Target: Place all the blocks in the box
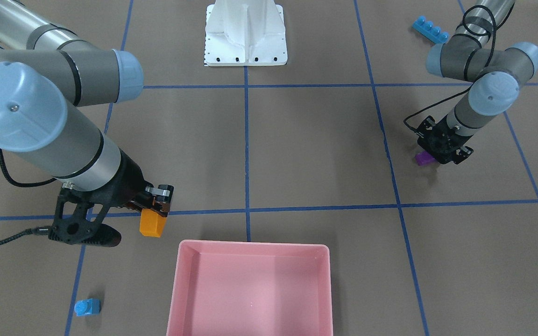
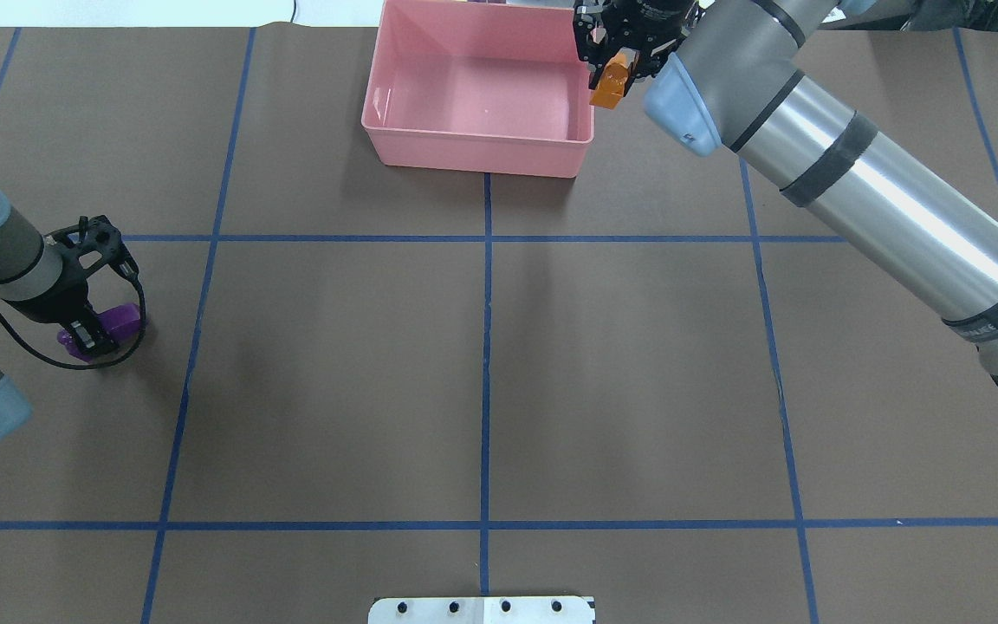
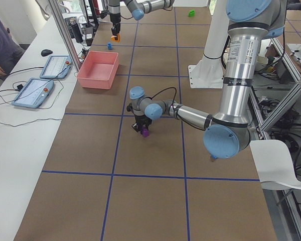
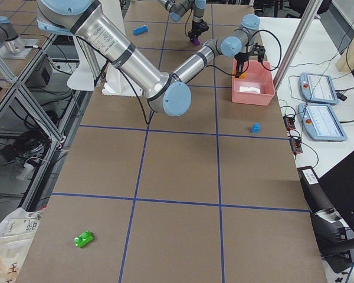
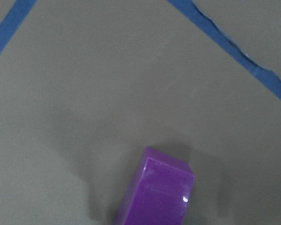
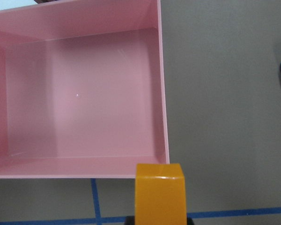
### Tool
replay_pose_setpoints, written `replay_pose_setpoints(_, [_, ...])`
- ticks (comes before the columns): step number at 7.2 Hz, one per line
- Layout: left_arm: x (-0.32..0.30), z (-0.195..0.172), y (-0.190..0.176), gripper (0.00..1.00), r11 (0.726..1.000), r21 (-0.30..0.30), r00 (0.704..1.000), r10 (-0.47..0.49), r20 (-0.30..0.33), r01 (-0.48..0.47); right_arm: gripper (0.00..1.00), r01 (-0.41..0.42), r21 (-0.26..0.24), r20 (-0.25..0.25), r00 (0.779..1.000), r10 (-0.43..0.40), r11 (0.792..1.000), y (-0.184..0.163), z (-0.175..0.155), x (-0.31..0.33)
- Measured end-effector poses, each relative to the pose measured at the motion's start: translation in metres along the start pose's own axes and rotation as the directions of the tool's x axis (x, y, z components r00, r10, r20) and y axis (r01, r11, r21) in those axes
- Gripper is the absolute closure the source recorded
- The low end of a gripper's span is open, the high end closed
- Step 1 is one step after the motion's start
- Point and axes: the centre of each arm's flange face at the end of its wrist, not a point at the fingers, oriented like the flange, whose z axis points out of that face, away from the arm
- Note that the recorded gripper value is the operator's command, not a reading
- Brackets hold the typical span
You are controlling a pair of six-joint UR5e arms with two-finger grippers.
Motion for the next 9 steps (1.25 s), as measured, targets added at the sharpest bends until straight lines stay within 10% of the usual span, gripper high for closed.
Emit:
replay_pose_setpoints(6, [0.037, -0.085, -0.014, 1.00, 0.988, 0.032, 0.988, -0.152, -0.003, 0.152, 1.00, 0.103, 0.158, -0.033, 0.995, -0.099, 0.982, -0.032, 0.078, -0.059])
replay_pose_setpoints(7, [0.040, -0.108, -0.016, 1.00, 0.984, 0.036, 0.985, -0.172, -0.016, 0.172, 0.15, 0.122, 0.186, -0.041, 0.992, -0.117, 0.975, -0.033, 0.097, -0.064])
replay_pose_setpoints(9, [0.035, -0.158, -0.041, 1.00, 0.968, 0.071, 0.970, -0.234, -0.070, 0.239, 0.01, 0.134, 0.212, -0.042, 0.991, -0.128, 0.968, -0.037, 0.113, -0.067])
